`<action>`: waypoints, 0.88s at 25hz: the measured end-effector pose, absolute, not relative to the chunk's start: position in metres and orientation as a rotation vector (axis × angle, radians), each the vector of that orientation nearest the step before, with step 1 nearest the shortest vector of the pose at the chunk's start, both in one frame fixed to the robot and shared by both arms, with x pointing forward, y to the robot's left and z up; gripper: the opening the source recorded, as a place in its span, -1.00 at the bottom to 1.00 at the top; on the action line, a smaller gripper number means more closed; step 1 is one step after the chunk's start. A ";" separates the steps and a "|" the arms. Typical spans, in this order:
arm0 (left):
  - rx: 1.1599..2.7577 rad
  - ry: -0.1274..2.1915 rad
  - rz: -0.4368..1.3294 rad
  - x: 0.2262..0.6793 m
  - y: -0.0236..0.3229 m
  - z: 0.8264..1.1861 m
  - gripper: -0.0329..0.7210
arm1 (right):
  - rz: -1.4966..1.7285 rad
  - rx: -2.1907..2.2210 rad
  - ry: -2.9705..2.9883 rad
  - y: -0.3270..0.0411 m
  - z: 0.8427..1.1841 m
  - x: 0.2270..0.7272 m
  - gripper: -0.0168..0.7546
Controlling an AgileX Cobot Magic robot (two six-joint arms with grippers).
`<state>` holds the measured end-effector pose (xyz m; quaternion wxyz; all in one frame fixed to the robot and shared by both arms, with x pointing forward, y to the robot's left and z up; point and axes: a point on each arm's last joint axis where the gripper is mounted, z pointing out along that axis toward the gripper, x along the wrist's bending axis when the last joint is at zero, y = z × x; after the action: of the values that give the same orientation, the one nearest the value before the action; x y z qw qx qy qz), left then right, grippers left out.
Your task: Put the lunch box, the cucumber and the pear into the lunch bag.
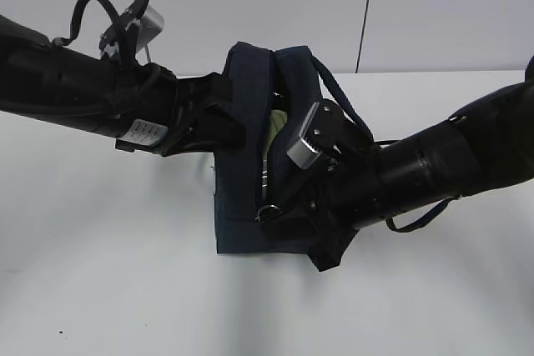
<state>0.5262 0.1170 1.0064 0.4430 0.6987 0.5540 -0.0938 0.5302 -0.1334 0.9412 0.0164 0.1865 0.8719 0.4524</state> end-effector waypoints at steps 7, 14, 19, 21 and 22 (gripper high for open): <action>1.838 1.322 -0.190 0.524 0.119 1.003 -0.03 | 1.388 0.536 2.660 -0.137 0.970 0.524 -0.94; 1.895 1.289 -0.184 0.522 0.120 1.001 0.02 | 1.405 0.487 2.595 -0.140 0.993 0.518 -0.94; 1.927 1.272 -0.170 0.521 0.121 0.999 0.02 | 1.422 0.476 2.551 -0.141 1.005 0.516 -0.94; 1.938 1.265 -0.171 0.520 0.121 0.999 0.02 | 1.439 0.488 2.531 -0.141 1.008 0.515 -0.94; 1.949 1.258 -0.176 0.520 0.121 0.999 0.02 | 1.438 0.496 2.527 -0.141 1.009 0.516 -0.94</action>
<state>0.5198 0.1213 0.9987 0.3962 0.7692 0.4966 -0.0693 0.5158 -0.1412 1.0086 0.0959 0.1674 0.8527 0.4854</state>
